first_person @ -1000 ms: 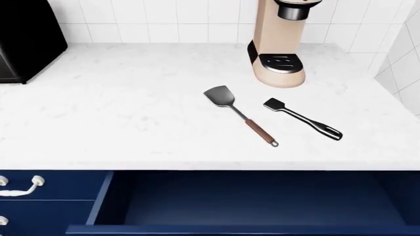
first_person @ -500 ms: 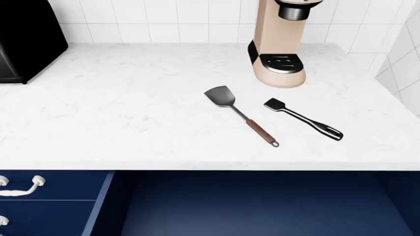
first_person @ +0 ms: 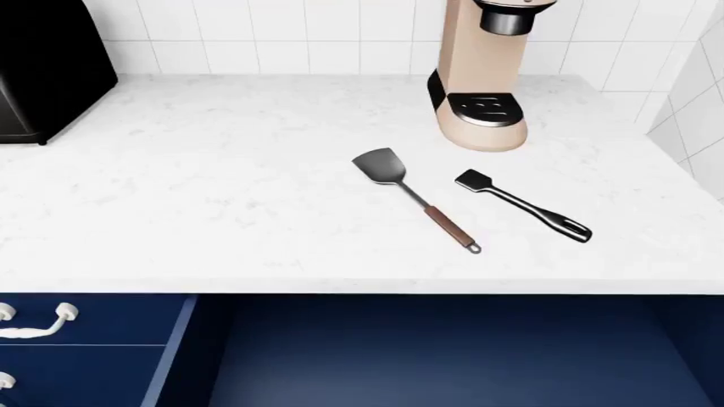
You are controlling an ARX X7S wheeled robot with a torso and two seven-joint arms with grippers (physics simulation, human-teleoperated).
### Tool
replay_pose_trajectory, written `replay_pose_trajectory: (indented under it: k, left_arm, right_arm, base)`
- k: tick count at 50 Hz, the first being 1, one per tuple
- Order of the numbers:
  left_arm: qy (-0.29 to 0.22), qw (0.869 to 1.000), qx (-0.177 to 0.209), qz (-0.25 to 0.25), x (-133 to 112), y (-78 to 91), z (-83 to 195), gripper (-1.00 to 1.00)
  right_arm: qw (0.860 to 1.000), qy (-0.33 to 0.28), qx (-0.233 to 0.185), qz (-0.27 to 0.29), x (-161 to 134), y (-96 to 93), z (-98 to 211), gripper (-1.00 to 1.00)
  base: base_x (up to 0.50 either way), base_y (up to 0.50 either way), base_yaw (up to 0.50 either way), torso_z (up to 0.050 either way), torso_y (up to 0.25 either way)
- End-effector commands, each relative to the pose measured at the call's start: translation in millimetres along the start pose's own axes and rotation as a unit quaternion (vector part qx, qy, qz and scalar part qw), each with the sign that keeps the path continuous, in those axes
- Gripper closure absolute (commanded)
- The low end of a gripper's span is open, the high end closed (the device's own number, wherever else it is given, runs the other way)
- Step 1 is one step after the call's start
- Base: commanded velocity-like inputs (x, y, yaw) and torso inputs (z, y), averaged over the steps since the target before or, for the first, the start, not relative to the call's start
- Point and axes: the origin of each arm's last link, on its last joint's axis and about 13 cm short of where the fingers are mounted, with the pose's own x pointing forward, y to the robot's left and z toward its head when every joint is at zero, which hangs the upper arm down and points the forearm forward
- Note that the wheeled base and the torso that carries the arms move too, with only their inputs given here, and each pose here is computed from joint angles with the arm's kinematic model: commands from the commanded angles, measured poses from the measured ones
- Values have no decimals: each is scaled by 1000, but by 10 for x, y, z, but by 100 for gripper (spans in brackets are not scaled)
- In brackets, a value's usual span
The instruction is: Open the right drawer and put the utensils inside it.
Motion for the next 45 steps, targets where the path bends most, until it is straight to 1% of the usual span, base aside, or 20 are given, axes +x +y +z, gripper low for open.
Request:
replay_pose_trajectory:
  k: [1, 7, 11, 16, 19, 22, 25, 26, 27, 31, 37, 45]
  left_arm:
    - [1, 1000, -2, 0, -5, 2, 0, -100]
    - [1, 1000, -6, 0, -4, 8, 2, -100]
    - [1, 1000, -7, -1, 4, -5, 16, -100]
    - [-1, 1000, -9, -3, 6, -21, 29, -100]
    - [-2, 1000, -10, 0, 4, -11, 16, -100]
    - [-2, 1000, -13, 2, -11, 3, -2, -100]
    - [-2, 1000, -13, 3, -12, 5, -5, -100]
    - [-2, 1000, -13, 3, -12, 5, -5, -100]
    - [-2, 1000, -13, 3, -12, 4, -5, -100]
    - [-2, 1000, -15, 2, -19, 0, -3, -100]
    - [-1, 1000, -15, 2, -27, -1, -5, -100]
    - [-1, 1000, -17, 2, -35, -8, -5, -100]
  right_arm:
    - [998, -46, -16, 38, -194, 60, 125, -100]
    - [997, -64, -20, 42, -305, 79, 126, -100]
    - [994, -98, -31, 44, -432, 129, 201, -100]
    - [989, -141, -30, 43, -502, 159, 325, -100]
    - [982, -176, -38, 56, -602, 264, 429, -100]
    - [976, -205, -43, 60, -694, 329, 511, -100]
    - [970, -228, -45, 72, -789, 417, 582, -100]
    - [970, -228, -45, 72, -790, 419, 583, -100]
    - [966, -241, -53, 82, -852, 493, 613, -100]
    - [960, -255, -65, 94, -930, 591, 644, -100]
    - [955, -268, -73, 105, -978, 672, 677, -100]
    - [952, -273, -78, 113, -976, 736, 697, -100]
  base:
    - [0, 0, 0, 0, 10]
    - [0, 0, 0, 2, 2]
    - [0, 0, 0, 3, 3]
    - [0, 0, 0, 0, 0]
    - [0, 0, 0, 0, 0]
    - [0, 0, 0, 0, 0]
    - [0, 0, 0, 0, 0]
    - [0, 0, 0, 0, 0]
    - [0, 0, 0, 0, 0]
    - [0, 0, 0, 0, 0]
    - [0, 0, 0, 0, 0]
    - [0, 0, 0, 0, 0]
